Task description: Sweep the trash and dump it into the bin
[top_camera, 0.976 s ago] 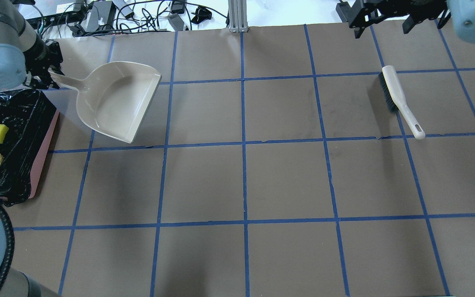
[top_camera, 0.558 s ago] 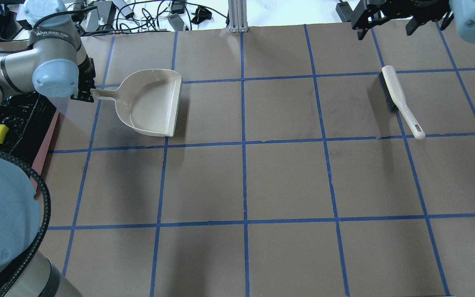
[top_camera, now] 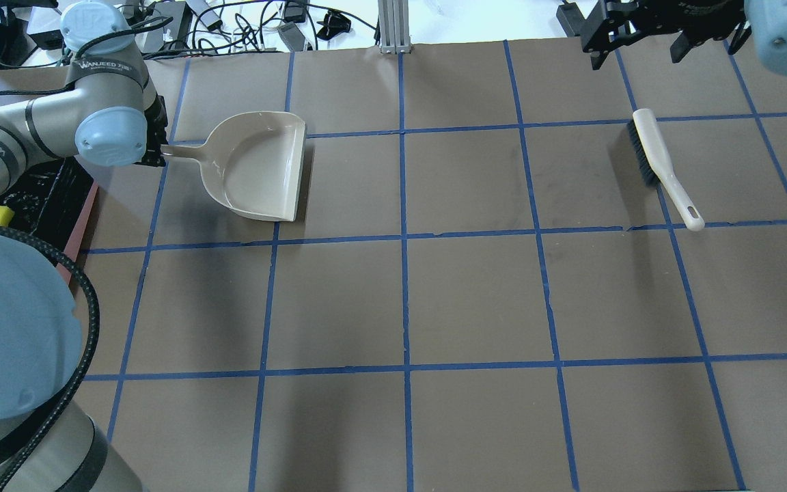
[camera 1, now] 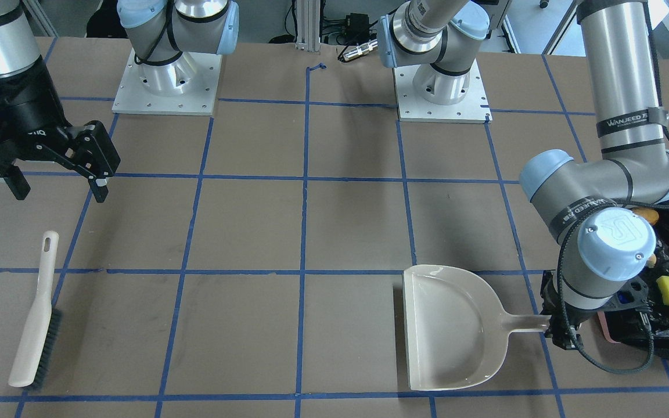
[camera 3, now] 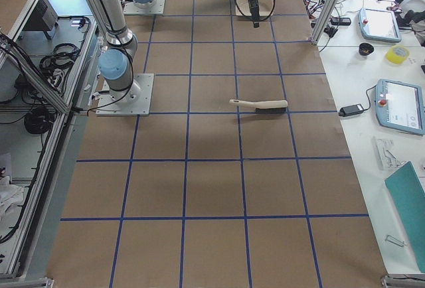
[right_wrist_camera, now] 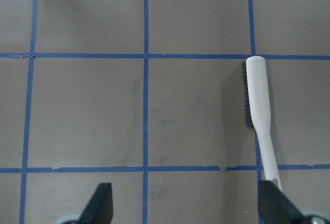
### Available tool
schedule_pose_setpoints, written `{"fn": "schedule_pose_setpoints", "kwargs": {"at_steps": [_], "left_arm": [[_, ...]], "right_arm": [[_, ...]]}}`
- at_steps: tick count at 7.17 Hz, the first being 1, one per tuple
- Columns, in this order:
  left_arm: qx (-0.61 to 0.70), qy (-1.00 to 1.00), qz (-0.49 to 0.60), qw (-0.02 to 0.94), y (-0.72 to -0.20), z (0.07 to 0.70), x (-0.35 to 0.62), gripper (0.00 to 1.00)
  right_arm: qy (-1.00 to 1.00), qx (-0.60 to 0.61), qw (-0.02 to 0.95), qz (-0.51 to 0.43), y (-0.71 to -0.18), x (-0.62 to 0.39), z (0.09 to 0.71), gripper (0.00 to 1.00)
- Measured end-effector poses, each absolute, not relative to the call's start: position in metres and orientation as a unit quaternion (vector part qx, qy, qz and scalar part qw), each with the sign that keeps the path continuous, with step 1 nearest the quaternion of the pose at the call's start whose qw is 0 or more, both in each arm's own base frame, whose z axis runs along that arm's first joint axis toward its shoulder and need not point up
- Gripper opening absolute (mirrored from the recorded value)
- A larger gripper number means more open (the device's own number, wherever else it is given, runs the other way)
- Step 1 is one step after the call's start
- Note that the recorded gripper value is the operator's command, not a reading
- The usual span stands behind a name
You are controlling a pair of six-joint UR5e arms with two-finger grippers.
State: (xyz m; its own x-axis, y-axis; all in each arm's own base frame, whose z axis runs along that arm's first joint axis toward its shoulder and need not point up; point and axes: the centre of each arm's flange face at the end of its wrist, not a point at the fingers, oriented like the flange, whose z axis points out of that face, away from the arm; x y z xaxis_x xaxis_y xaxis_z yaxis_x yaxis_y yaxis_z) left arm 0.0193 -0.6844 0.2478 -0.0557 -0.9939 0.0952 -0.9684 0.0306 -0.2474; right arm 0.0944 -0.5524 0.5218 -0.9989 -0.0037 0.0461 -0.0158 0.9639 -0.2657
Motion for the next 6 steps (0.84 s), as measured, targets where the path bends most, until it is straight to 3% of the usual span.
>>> {"fn": "schedule_pose_setpoints", "kwargs": {"at_steps": [3, 4, 5, 6], "left_arm": [[-0.687, 0.713, -0.130, 0.045, -0.690, 0.237, 0.004, 0.00], [-0.686, 0.713, -0.133, 0.046, -0.691, 0.235, 0.002, 0.24], [-0.686, 0.713, -0.138, 0.052, -0.691, 0.234, 0.003, 0.77], [-0.685, 0.711, -0.146, 0.061, -0.691, 0.235, 0.005, 0.90]], "right_arm": [[-0.991, 0.005, 0.022, 0.135, -0.550, 0.095, 0.524, 1.00], [-0.991, 0.006, 0.022, 0.136, -0.550, 0.096, 0.524, 1.00], [-0.991, 0.007, 0.022, 0.135, -0.550, 0.096, 0.524, 1.00], [-0.991, 0.007, 0.022, 0.135, -0.549, 0.096, 0.524, 1.00]]}}
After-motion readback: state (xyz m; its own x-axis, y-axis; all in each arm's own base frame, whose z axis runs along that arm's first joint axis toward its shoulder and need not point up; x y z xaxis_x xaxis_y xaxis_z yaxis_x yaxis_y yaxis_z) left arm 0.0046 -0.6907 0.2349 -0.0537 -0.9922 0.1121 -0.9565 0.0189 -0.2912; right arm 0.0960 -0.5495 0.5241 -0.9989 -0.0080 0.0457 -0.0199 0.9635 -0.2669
